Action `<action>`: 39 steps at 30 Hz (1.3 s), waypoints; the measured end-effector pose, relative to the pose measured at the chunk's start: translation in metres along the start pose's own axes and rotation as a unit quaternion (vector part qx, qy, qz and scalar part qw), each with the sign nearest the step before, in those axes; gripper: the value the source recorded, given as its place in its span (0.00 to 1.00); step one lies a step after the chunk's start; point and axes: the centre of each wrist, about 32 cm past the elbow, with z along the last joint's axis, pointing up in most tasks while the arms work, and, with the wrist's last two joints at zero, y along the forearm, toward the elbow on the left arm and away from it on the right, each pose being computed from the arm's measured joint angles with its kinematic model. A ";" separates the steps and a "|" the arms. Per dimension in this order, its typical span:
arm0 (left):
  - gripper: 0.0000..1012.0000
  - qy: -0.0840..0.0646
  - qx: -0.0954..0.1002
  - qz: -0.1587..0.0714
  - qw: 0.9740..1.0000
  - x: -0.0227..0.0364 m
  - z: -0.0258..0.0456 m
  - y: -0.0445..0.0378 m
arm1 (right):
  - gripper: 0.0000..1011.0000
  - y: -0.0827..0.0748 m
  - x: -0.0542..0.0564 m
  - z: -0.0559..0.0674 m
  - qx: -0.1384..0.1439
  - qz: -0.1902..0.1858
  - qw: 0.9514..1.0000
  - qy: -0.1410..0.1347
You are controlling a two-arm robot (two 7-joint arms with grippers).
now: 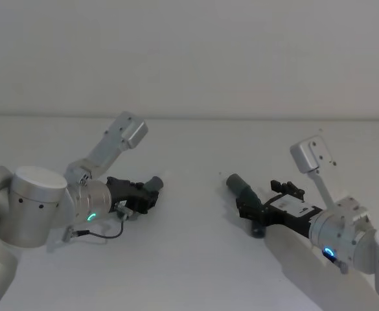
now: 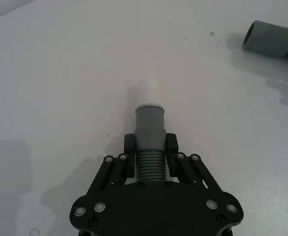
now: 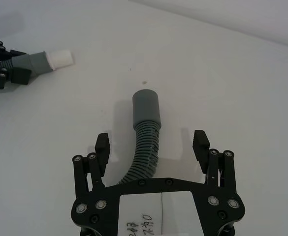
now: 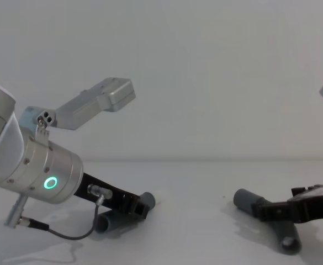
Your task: Use both hands to pick up one end of the pipe from the table, align the ends, and insert them.
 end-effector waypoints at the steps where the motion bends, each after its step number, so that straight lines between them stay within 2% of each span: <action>1: 0.35 0.000 0.000 0.000 1.000 0.0000 0.0000 0.0000 | 0.99 0.000 0.000 0.000 0.000 0.000 1.000 0.000; 39: 0.35 0.000 0.000 0.000 1.000 0.0000 0.0000 0.0000 | 0.99 0.011 -0.004 -0.001 -0.028 0.010 0.999 0.012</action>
